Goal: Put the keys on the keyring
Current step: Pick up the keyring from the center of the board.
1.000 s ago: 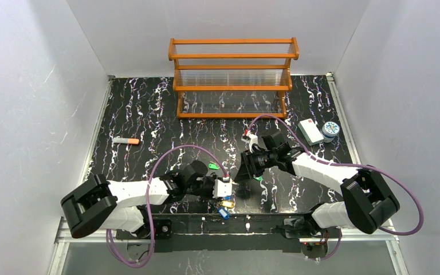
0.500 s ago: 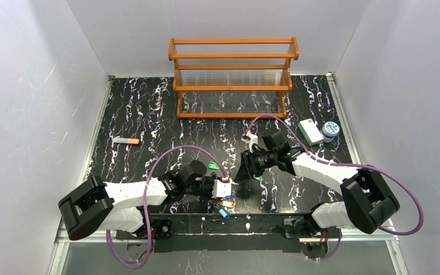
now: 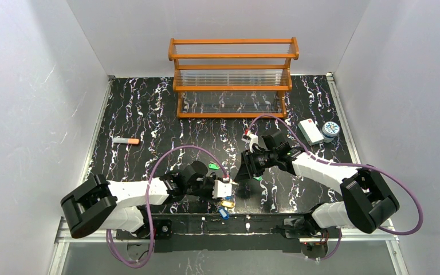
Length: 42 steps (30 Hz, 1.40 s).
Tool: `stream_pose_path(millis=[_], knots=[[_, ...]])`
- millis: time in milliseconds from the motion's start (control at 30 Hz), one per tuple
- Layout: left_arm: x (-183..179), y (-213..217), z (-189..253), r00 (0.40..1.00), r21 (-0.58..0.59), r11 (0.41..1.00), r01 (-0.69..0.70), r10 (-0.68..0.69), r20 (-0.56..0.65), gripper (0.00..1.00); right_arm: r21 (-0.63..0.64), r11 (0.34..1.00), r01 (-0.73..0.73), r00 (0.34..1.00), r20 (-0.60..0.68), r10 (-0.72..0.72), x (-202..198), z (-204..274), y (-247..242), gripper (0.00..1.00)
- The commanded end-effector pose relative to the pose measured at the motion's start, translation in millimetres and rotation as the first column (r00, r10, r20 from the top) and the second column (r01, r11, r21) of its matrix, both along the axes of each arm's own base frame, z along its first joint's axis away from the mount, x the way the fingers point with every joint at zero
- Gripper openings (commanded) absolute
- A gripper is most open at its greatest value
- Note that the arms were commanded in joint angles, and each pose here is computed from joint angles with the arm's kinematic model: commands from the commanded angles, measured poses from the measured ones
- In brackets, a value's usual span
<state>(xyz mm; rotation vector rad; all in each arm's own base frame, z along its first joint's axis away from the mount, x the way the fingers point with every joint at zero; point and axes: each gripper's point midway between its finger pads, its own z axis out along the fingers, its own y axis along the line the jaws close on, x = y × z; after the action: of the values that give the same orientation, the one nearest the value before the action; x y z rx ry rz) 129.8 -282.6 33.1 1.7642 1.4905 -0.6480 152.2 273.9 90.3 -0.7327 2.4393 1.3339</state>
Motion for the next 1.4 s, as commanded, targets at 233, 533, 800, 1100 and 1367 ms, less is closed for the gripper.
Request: stream_pose_path(millis=[233,533,800,1100,1367], knots=[[6,-1,29,0.998,-0.071,0.997,-0.02,0.023,0.051,0.3,0.027,1.0,-0.014,1.0,0.002,0.014,1,4,3,0.53],[5,3,14,0.999,-0.027,0.999,-0.022,0.023,0.029,0.27,0.027,0.999,-0.02,1.0,-0.006,0.02,1,3,4,0.53],[-1,2,9,0.999,0.0,1.0,0.03,-0.03,-0.019,0.27,0.025,1.0,-0.018,1.0,-0.008,0.018,1,2,4,0.53],[1,-3,6,0.999,-0.008,0.999,0.035,-0.035,-0.027,0.25,0.026,0.999,-0.019,1.0,-0.01,0.019,1,2,4,0.53],[-2,-5,0,0.997,0.0,0.998,0.059,-0.059,-0.045,0.2,0.022,1.0,-0.015,1.0,-0.009,0.015,1,1,4,0.53]])
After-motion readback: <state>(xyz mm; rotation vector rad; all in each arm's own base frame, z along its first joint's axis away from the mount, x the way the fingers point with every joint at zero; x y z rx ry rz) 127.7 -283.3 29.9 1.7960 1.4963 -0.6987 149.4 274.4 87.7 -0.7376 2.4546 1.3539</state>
